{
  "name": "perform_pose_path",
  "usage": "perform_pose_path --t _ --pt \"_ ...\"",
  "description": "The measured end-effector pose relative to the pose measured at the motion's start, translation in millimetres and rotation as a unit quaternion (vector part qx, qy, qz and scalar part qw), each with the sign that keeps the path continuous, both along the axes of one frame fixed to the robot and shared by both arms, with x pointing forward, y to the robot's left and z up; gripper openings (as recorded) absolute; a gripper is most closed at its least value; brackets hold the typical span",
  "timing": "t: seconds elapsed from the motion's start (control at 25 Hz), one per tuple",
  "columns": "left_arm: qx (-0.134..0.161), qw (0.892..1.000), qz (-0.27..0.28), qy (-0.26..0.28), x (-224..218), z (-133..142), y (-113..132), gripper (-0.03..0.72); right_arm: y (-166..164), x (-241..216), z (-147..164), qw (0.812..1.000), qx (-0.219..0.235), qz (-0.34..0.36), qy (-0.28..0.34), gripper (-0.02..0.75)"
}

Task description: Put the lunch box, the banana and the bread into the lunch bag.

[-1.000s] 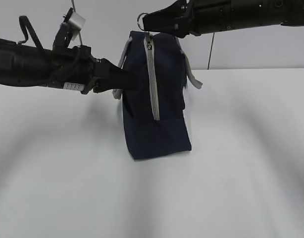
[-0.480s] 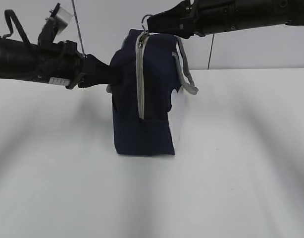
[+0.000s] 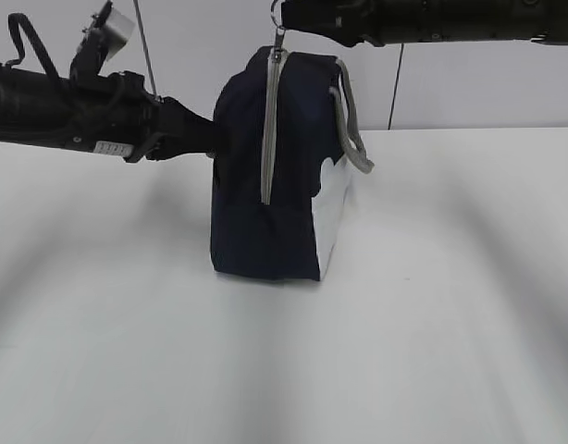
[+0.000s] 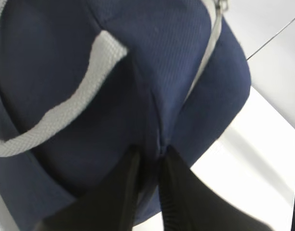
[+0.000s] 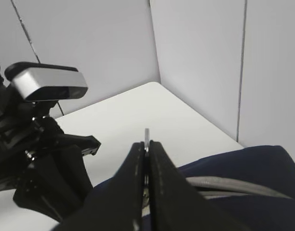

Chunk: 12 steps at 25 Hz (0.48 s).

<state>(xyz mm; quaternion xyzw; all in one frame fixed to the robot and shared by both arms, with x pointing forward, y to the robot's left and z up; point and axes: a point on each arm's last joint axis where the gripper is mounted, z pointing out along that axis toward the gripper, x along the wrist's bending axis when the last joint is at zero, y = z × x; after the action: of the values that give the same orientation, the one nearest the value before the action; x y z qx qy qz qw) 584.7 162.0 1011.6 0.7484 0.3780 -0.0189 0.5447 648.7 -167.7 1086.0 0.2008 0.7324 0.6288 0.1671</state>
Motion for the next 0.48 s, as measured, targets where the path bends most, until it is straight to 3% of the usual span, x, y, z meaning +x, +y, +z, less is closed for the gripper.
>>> perform_pose_path --t 0.2,0.36,0.48 --pt "0.004 1.000 0.005 -0.001 -0.2 -0.5 -4.1 0.104 -1.6 2.8 0.1 1.000 0.005 -0.014 -0.002 -0.016" --pt "0.002 1.000 0.029 -0.002 3.5 -0.2 -2.5 0.020 -1.9 4.1 -0.5 1.000 0.010 -0.019 0.001 -0.016" --pt "0.003 0.999 0.040 -0.002 5.1 -0.2 -1.5 0.006 -1.9 4.4 -1.2 1.000 0.010 -0.019 0.002 -0.016"
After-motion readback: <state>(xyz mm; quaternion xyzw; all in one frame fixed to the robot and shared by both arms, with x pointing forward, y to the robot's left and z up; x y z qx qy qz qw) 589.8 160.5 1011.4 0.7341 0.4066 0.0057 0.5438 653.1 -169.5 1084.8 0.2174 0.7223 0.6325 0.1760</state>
